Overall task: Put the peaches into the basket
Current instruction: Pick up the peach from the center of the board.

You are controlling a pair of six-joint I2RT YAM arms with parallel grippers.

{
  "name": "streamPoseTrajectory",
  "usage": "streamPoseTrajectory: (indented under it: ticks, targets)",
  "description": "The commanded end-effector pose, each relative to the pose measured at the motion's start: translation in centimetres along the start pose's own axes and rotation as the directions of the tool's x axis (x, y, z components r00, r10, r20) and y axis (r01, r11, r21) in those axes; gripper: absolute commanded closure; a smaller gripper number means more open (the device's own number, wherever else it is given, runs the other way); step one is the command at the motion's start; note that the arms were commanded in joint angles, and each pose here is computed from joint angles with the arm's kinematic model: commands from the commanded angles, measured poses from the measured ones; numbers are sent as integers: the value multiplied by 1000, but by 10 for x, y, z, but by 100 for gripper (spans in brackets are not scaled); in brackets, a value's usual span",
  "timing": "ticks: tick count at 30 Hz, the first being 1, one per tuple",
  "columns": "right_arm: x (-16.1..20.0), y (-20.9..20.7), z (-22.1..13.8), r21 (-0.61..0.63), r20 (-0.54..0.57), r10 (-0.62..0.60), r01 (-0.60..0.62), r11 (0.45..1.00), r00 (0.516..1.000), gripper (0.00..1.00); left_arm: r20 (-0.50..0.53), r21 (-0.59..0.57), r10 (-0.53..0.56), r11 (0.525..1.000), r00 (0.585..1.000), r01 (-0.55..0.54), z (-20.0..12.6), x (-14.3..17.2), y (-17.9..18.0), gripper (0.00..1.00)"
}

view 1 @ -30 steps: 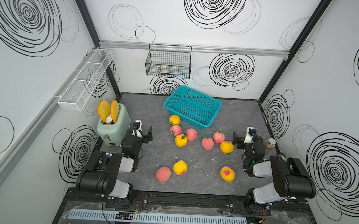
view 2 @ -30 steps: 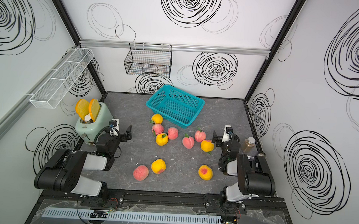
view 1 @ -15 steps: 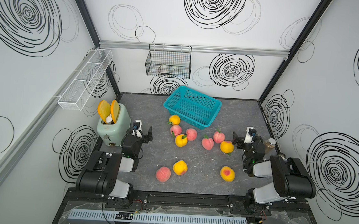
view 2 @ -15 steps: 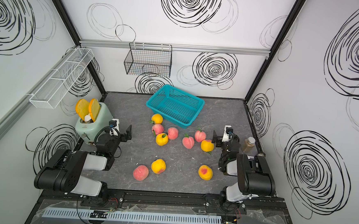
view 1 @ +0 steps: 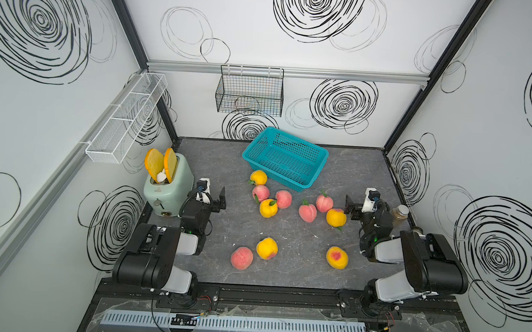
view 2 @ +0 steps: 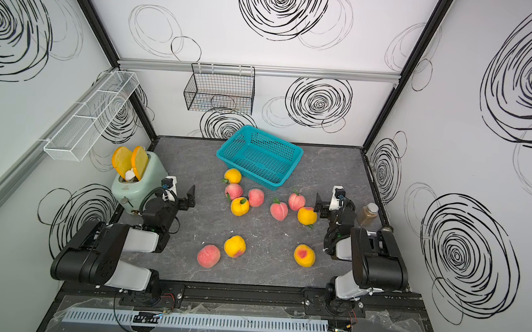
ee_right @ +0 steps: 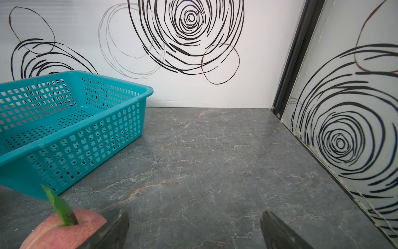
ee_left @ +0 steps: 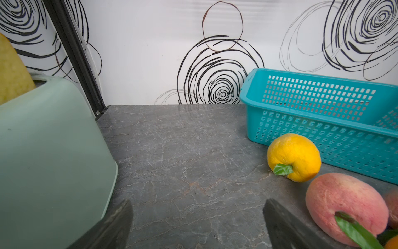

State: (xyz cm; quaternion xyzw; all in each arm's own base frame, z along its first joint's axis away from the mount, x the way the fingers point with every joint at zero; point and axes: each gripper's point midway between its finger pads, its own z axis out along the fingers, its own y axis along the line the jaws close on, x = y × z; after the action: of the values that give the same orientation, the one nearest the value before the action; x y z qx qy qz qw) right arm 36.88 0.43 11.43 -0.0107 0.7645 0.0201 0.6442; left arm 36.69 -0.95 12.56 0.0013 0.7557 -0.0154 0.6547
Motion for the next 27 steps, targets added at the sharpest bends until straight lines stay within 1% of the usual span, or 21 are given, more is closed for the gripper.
streamPoseTrajectory:
  ticks: [1, 5, 7, 8, 10, 11, 12, 13, 14, 15, 16, 18, 21, 24, 25, 27]
  targets:
    - [-10, -1, 0, 23, 34, -22, 21, 1000, 999, 1, 73, -3, 15, 1000, 997, -14, 2, -21, -1, 2]
    - [-19, -4, -1, 64, 35, -22, 20, 998, 999, 1, 73, -2, 15, 1000, 997, -15, 2, -20, -1, 2]
    - [-27, -5, 2, 81, 5, -20, 19, 997, 1000, 1, 76, -3, 14, 1000, 997, -14, 2, -21, -1, 2]
    - [-35, -6, 2, 86, -5, -13, 13, 996, 1000, 1, 76, -7, 13, 1000, 997, -13, 2, -22, 0, 2]
    - [-55, -7, -2, 92, 25, 16, -19, 996, 1000, 1, 72, -14, 12, 1000, 997, -11, 3, -21, 1, 2]
    - [-65, -8, -5, 94, 48, 50, -55, 994, 998, 1, 72, -15, 12, 1000, 997, -11, 2, -21, 1, 2]
    - [-73, -15, -9, 126, 68, 122, -129, 984, 990, 1, 72, -14, 12, 1000, 997, -11, 2, -21, 1, 2]
    - [-77, -25, -14, 177, 87, 210, -223, 959, 974, 1, 74, -16, 13, 1000, 997, -12, 2, -22, 1, 2]
    - [-76, -39, -20, 245, 112, 315, -333, 910, 943, 1, 74, -17, 11, 1000, 997, -10, 3, -23, 1, 2]
    - [-75, -49, -24, 283, 140, 390, -414, 865, 910, 1, 71, -23, 12, 1000, 997, -10, 3, -24, 1, 2]
    - [-76, -47, -24, 263, 141, 408, -431, 863, 902, 1, 64, -28, 17, 999, 998, -15, 5, -26, 1, 2]
    - [-81, -30, -15, 180, 73, 398, -405, 897, 915, 1, 48, -22, 40, 999, 998, -39, 7, -29, -5, 2]
    - [-89, -3, -3, 47, -5, 398, -397, 917, 917, 1, 11, -25, 69, 997, 998, -69, 10, -33, -14, 2]
    - [-93, 17, 6, -43, -85, 380, -385, 922, 921, 1, -74, -80, -6, 997, 997, 0, 16, -32, -7, 2]
    - [-92, 19, 8, -56, -100, 375, -382, 923, 921, 1, -92, -98, -26, 995, 995, 17, 18, -34, -4, 2]
    - [-91, 24, 10, -76, -114, 378, -388, 919, 919, 1, -115, -112, -34, 993, 993, 21, 18, -37, -3, 2]
